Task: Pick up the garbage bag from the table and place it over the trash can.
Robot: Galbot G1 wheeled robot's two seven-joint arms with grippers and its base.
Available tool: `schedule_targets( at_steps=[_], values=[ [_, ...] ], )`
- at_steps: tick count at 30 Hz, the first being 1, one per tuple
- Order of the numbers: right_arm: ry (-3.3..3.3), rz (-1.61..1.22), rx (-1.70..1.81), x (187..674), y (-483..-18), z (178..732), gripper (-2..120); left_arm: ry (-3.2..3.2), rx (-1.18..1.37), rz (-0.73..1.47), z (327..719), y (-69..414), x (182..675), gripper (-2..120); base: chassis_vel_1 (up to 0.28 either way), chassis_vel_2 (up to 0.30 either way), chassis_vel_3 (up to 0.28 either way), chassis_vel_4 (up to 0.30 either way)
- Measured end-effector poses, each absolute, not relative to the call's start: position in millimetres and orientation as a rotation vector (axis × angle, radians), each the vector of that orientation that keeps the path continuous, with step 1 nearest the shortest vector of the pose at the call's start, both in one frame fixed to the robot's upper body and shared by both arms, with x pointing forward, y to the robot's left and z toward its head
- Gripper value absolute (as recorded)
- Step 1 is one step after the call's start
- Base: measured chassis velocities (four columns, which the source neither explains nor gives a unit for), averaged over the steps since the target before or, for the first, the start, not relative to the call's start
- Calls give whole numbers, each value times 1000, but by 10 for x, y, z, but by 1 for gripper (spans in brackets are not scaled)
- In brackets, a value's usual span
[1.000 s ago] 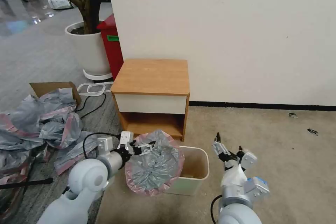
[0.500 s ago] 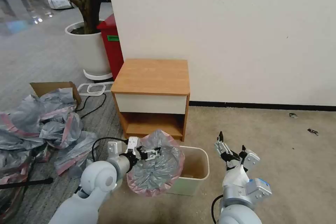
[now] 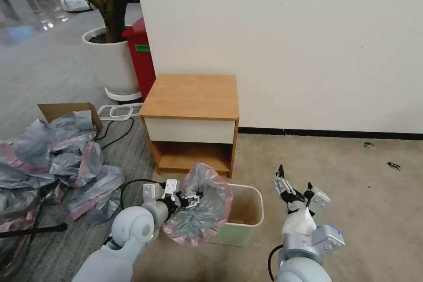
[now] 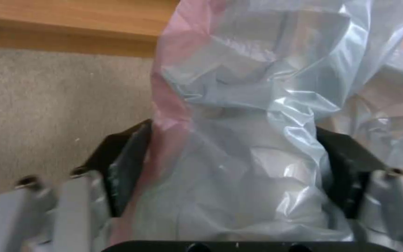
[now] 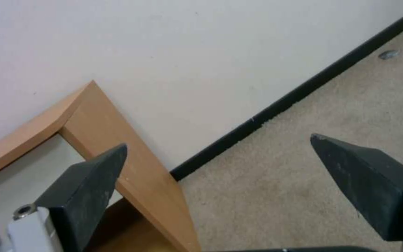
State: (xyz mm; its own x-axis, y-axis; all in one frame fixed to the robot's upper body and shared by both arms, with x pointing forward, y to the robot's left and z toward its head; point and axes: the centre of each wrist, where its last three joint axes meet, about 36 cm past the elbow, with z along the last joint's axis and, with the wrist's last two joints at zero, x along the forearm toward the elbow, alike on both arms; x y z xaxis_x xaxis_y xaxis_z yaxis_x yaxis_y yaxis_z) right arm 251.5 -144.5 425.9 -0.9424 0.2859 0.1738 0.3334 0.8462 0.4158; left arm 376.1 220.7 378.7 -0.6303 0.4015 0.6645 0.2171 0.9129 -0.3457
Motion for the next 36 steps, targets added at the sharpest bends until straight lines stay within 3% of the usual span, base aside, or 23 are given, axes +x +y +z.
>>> schedule_targets(
  at_steps=[11,14,19,28,32,36],
  values=[
    [-2922,-690,-500,2514,-1451,4263,100,-2268,-438,297,3758,2156,3747,39,0,0,0,0],
    [-2922,-693,-493,2510,-1433,4267,100,-2272,-430,284,3746,2134,3720,23,0,0,0,0],
    [-2927,-686,-481,2509,-1438,4278,100,-2274,-416,274,3733,2134,3684,11,0,0,0,0],
    [-2949,-702,-391,2501,-1406,4300,100,-2338,-403,265,3772,2153,3548,10,0,0,0,0],
    [-3002,-770,-179,2488,-1379,4354,100,-2444,-416,210,3812,2155,3404,10,0,0,0,0],
    [-2881,-802,325,2419,-1428,4496,100,-2591,-428,185,3903,2230,3109,6,0,0,0,0]
  ],
)
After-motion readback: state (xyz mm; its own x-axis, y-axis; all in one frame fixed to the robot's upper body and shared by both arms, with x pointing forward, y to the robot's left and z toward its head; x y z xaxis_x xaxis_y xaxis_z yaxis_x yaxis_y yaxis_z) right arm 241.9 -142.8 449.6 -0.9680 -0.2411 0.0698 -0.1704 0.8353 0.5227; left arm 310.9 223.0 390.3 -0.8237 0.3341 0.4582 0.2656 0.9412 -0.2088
